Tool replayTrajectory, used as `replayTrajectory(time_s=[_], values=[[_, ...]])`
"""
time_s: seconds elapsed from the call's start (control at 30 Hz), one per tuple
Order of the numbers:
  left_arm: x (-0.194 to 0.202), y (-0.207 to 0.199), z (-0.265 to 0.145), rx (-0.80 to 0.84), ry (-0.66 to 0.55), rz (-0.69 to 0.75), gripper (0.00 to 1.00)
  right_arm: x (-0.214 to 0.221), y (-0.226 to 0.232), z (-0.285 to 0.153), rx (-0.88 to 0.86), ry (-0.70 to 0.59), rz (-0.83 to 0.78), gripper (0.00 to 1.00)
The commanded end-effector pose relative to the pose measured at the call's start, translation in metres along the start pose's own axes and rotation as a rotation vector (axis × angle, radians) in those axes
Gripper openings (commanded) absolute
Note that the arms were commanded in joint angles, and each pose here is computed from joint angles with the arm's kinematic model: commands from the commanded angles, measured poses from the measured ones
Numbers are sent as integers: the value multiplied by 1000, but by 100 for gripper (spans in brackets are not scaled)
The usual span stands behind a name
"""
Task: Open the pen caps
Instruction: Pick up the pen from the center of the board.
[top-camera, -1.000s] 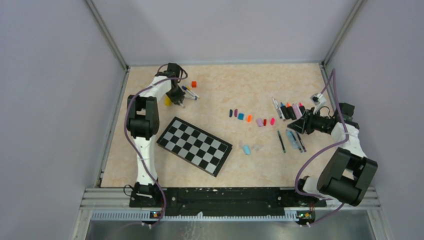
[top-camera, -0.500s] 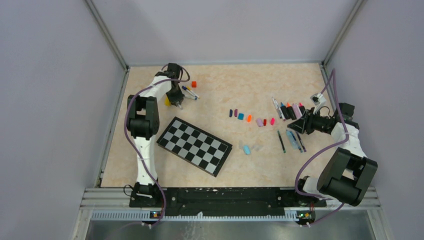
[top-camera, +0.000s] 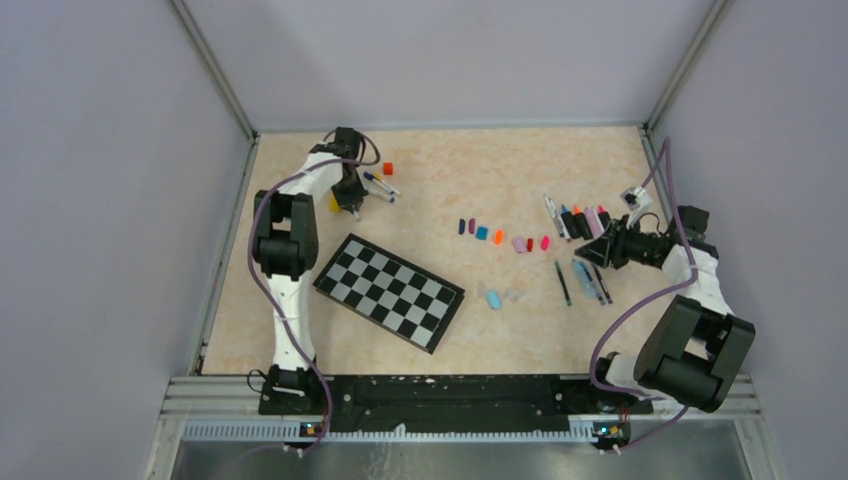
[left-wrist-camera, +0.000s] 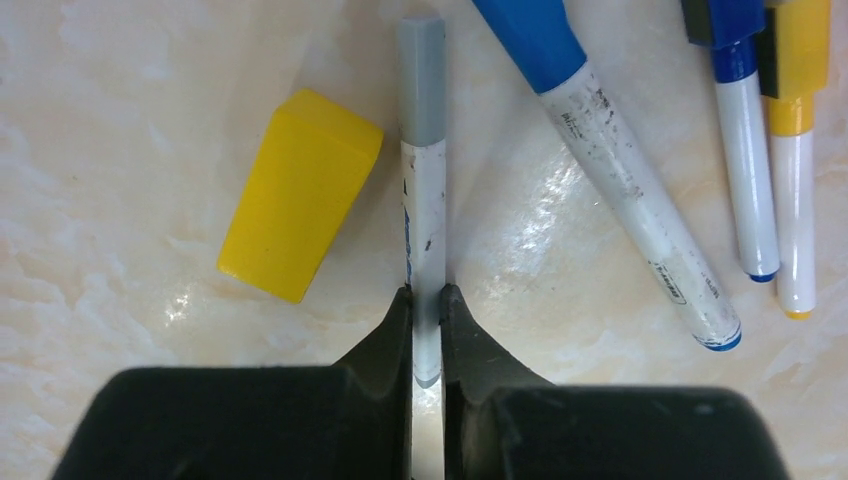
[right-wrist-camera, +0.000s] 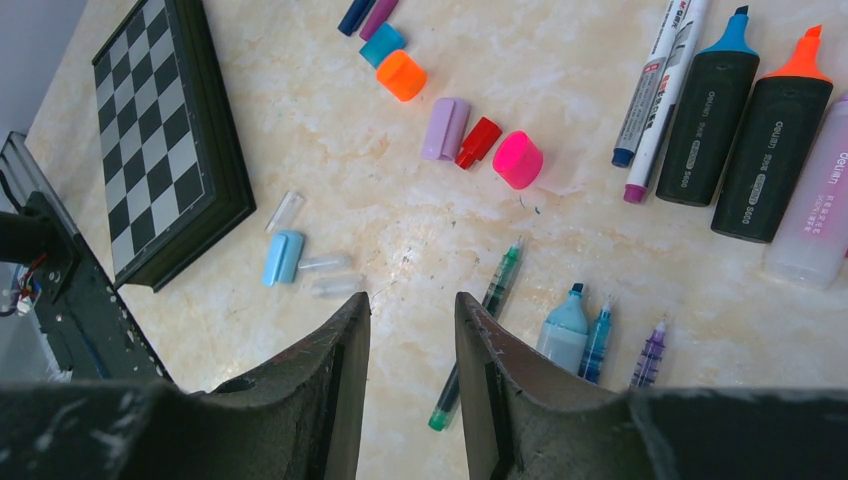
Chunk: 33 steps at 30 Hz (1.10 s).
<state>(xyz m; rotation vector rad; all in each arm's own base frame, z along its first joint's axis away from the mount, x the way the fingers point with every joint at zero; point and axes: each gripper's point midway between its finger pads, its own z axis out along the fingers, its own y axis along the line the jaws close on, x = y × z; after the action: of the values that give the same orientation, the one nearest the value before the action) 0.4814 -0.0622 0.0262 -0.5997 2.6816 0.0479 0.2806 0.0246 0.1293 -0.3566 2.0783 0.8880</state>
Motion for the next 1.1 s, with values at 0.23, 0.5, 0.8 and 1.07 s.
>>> replayTrajectory(time_s=[0.23, 0.5, 0.8, 1.07], values=[[17, 21, -28, -5, 4, 0, 0, -20, 5, -3, -15, -34, -79, 36], [10, 10, -54, 124, -81, 23, 0, -20, 5, -3, -16, -36, -83, 36], [5, -5, -79, 254, -150, 36, 0, -19, 6, -3, -18, -34, -80, 36], [24, -39, -120, 591, -227, 101, 0, -17, 9, -2, -37, -40, -83, 36]])
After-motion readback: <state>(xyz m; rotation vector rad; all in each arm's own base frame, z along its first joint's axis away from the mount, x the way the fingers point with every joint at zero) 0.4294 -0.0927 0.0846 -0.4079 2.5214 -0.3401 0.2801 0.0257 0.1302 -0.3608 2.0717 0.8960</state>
